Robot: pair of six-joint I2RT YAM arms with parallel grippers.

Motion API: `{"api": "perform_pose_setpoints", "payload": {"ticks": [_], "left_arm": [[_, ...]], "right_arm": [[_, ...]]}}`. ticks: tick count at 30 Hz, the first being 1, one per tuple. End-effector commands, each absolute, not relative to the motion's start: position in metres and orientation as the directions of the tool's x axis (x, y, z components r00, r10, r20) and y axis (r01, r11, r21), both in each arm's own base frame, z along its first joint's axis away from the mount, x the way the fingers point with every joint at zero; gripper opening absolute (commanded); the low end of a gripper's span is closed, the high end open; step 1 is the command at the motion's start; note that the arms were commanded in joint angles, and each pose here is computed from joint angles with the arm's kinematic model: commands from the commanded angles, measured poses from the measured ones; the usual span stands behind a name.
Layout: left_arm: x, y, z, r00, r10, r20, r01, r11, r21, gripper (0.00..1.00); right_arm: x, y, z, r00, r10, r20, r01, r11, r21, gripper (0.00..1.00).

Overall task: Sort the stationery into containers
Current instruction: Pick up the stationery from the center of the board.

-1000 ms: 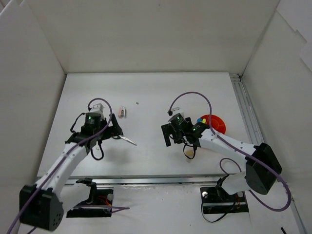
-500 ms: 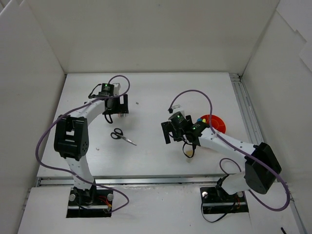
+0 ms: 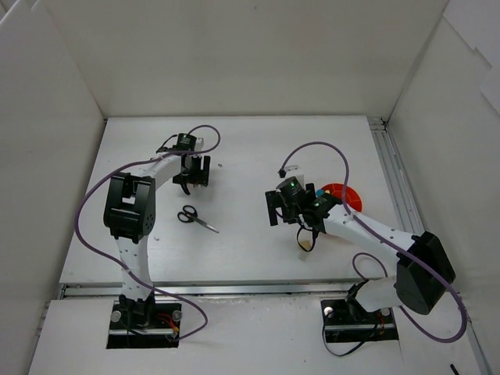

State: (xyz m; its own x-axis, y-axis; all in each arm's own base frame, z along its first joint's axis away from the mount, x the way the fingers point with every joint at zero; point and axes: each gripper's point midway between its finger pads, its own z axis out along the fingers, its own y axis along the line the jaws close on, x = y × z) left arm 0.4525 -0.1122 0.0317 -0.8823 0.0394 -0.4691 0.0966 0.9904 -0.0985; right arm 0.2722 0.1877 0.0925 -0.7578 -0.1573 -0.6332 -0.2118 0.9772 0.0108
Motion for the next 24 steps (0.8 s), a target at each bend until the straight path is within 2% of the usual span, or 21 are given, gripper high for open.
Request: {"api": "perform_pose_setpoints", "payload": {"ticks": [1, 6, 11, 16, 20, 23, 24], "left_arm": [[0.464, -0.113, 0.058, -0.85, 0.056, -0.523, 0.112, 0.991, -0.075, 0.69], [0.464, -0.116, 0.059, -0.844, 0.066, -0.533, 0.122, 0.99, -0.07, 0.54], [0.464, -0.12, 0.061, -0.839, 0.073, -0.54, 0.128, 0.99, -0.066, 0.34], [0.461, -0.123, 0.073, -0.819, 0.083, -0.568, 0.146, 0.987, -0.066, 0.33], [0.447, -0.141, 0.094, -0.781, 0.128, -0.611, 0.224, 0.971, -0.083, 0.3], [0.422, -0.167, 0.118, -0.714, 0.189, -0.674, 0.346, 0.932, -0.106, 0.29], [0.413, -0.173, 0.143, -0.665, 0.193, -0.721, 0.388, 0.915, -0.113, 0.3]], "right_arm": [[0.28, 0.181, 0.111, -0.714, -0.086, -0.695, -0.152, 0.988, 0.035, 0.98], [0.276, 0.178, 0.114, -0.708, -0.065, -0.704, -0.142, 0.989, 0.051, 0.98], [0.273, 0.176, 0.118, -0.702, -0.038, -0.712, -0.129, 0.989, 0.074, 0.98], [0.27, 0.176, 0.12, -0.699, -0.028, -0.715, -0.135, 0.987, 0.093, 0.98], [0.276, 0.182, 0.126, -0.685, -0.002, -0.728, -0.126, 0.985, 0.116, 0.98], [0.283, 0.199, 0.143, -0.649, 0.014, -0.761, -0.184, 0.967, 0.175, 0.98], [0.288, 0.209, 0.15, -0.624, 0.032, -0.781, -0.215, 0.953, 0.211, 0.98]]}}
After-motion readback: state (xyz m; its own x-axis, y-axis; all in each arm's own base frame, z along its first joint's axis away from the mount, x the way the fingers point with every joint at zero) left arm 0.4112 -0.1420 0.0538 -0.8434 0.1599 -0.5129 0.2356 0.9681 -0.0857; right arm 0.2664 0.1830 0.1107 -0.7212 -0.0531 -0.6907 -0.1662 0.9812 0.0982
